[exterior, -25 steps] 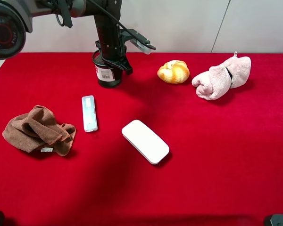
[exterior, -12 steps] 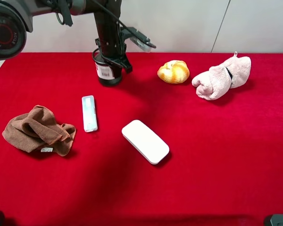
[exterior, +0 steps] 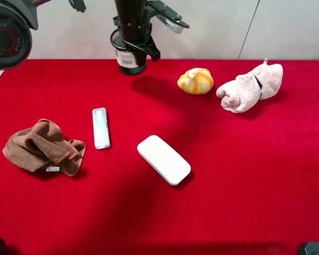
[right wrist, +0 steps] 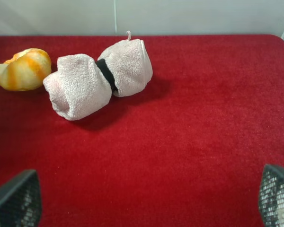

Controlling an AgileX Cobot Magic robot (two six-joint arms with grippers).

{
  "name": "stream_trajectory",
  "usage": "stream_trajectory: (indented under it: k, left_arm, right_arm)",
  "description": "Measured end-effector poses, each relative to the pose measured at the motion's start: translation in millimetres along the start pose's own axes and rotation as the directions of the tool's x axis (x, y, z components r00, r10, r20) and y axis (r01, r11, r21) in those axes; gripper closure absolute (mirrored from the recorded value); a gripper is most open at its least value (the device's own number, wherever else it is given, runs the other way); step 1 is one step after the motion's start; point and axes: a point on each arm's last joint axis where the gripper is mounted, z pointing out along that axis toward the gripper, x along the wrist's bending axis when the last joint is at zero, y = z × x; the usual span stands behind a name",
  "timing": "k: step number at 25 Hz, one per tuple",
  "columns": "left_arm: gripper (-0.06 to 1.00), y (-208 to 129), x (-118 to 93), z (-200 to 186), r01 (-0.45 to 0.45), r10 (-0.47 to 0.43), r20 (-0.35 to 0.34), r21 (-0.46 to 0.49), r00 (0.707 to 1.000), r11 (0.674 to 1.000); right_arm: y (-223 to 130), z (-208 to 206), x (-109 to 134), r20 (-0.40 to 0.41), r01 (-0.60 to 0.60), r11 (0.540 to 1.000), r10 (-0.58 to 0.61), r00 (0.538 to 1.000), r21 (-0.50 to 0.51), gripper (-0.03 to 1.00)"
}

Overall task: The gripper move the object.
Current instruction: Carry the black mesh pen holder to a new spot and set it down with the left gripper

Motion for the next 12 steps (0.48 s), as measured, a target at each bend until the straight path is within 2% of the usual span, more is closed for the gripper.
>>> stream_trajectory:
  k: [12]
  left_arm:
    - [0.84, 22.6, -56.7, -11.7, -0.07, 0.071, 0.026, -0.035, 0.997, 0.997]
  right_arm:
    - [0.0, 0.0, 0.0, 0.0, 0.0, 1.0, 0.0, 1.0, 0.0, 0.28]
